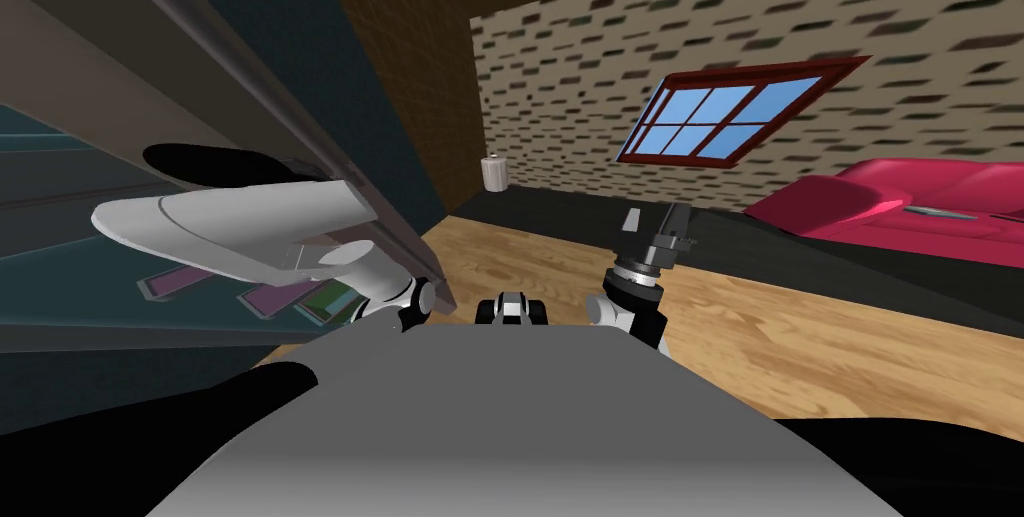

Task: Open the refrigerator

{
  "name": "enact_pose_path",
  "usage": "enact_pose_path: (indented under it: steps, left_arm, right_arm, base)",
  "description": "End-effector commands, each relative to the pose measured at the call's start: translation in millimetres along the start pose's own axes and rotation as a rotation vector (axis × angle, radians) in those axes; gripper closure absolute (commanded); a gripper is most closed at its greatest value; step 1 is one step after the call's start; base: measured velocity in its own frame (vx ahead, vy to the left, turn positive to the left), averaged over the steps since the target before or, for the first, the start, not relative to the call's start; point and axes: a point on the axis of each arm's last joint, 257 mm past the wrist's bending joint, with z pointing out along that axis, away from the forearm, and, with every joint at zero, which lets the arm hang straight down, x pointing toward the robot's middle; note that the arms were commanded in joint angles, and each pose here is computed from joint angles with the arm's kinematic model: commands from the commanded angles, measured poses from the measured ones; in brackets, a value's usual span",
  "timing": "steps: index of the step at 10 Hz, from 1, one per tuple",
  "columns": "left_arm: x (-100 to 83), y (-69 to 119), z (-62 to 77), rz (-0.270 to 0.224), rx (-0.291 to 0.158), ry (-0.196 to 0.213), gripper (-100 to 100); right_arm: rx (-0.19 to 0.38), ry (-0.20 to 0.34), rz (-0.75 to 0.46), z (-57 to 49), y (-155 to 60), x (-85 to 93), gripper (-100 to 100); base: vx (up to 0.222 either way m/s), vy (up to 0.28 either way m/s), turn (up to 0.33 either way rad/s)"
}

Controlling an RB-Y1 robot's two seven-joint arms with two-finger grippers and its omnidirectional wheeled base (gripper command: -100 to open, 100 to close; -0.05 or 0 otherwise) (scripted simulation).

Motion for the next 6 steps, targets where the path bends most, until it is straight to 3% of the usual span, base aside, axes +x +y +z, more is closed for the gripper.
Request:
enact_pose_path:
  steps: [1, 4, 5, 6]
  left_arm:
    - [-9.6, -22.1, -6.9, -0.005, 0.027, -0.021, -100]
    - [-12.6, -30.3, -10.3, -0.009, 0.027, -0.03, -100]
    - [-13.1, -29.7, -10.6, -0.009, 0.024, -0.031, 0]
    - [-13.1, -29.7, -10.5, -0.009, 0.024, -0.031, 0]
  right_arm:
    - [0.0, 0.0, 0.0, 0.0, 0, 0.0, 0]
    - [0.0, 0.0, 0.0, 0.0, 0, 0.0, 0]
    - [0.0, 0.0, 0.0, 0.0, 0, 0.0, 0]
    - [0.0, 0.0, 0.0, 0.0, 0, 0.0, 0]
  base:
    - [-0.002, 0.034, -0.066]
    - [0.002, 0.016, -0.038]
    - [0.0, 0.0, 0.0]
    - [0.0, 0.0, 0.0]
